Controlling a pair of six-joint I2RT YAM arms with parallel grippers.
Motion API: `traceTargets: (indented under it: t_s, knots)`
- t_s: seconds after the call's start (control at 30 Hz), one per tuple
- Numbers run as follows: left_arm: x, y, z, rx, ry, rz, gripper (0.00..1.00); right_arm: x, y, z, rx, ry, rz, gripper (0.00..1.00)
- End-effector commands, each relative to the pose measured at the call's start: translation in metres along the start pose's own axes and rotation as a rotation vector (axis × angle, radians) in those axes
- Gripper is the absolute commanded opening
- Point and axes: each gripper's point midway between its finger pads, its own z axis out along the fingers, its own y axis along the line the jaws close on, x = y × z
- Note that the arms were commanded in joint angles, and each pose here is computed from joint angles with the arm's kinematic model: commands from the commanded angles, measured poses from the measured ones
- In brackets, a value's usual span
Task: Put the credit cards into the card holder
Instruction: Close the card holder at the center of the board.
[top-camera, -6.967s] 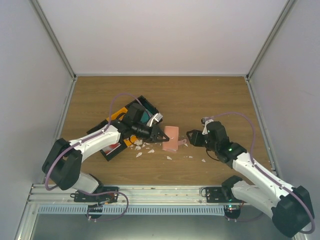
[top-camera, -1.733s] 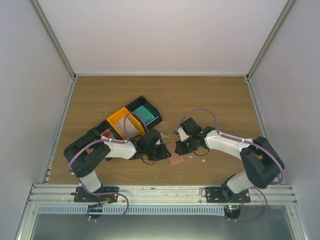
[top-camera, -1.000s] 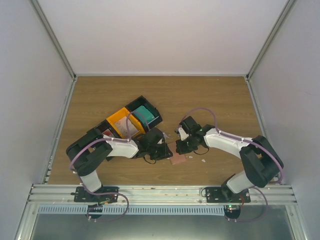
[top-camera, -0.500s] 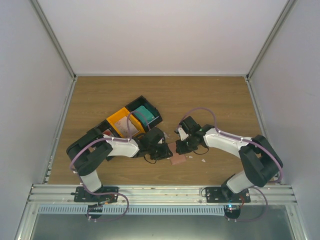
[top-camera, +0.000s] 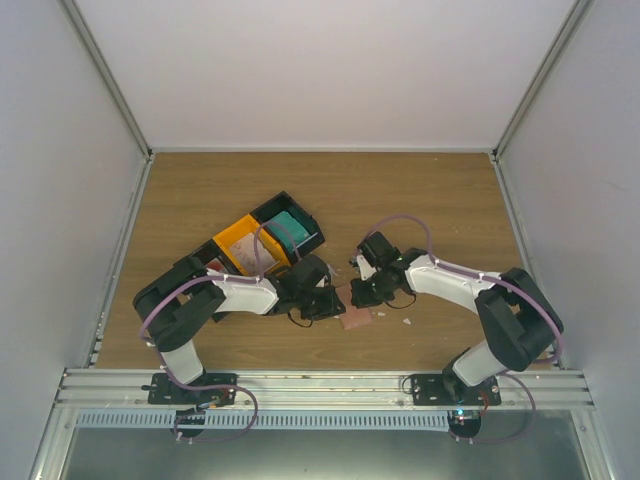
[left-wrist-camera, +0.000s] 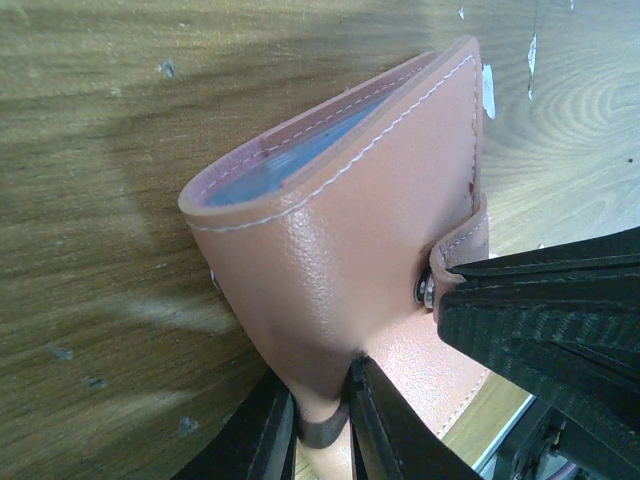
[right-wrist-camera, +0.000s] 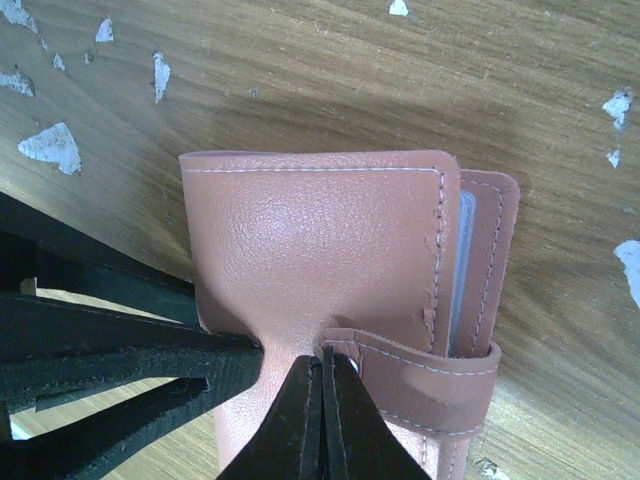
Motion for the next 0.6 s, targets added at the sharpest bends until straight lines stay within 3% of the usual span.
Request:
traceTargets:
  t_s: [0.0, 0.17, 0.4, 0.57]
  knots:
    - [0.008, 0.034, 0.02, -0.128, -0.006, 0.018, 0.18, 0.077, -0.052, 0.048, 0.174, 0.236, 0.088, 0.0]
    - [0.001, 0.021, 0.011, -0.097, -0.037, 0.044, 0.2, 0.032, -0.028, 0.027, 0.127, 0.1, 0.06, 0.02]
    - [-0.025, -0.011, -0.029, -0.088, -0.167, 0.115, 0.34, -0.05, 0.013, -0.061, 0.075, -0.256, 0.039, 0.39]
    - [-0.042, -0.031, -0.077, -0.106, -0.292, 0.164, 0.48, -0.062, 0.002, -0.125, 0.162, -0.451, 0.081, 0.52]
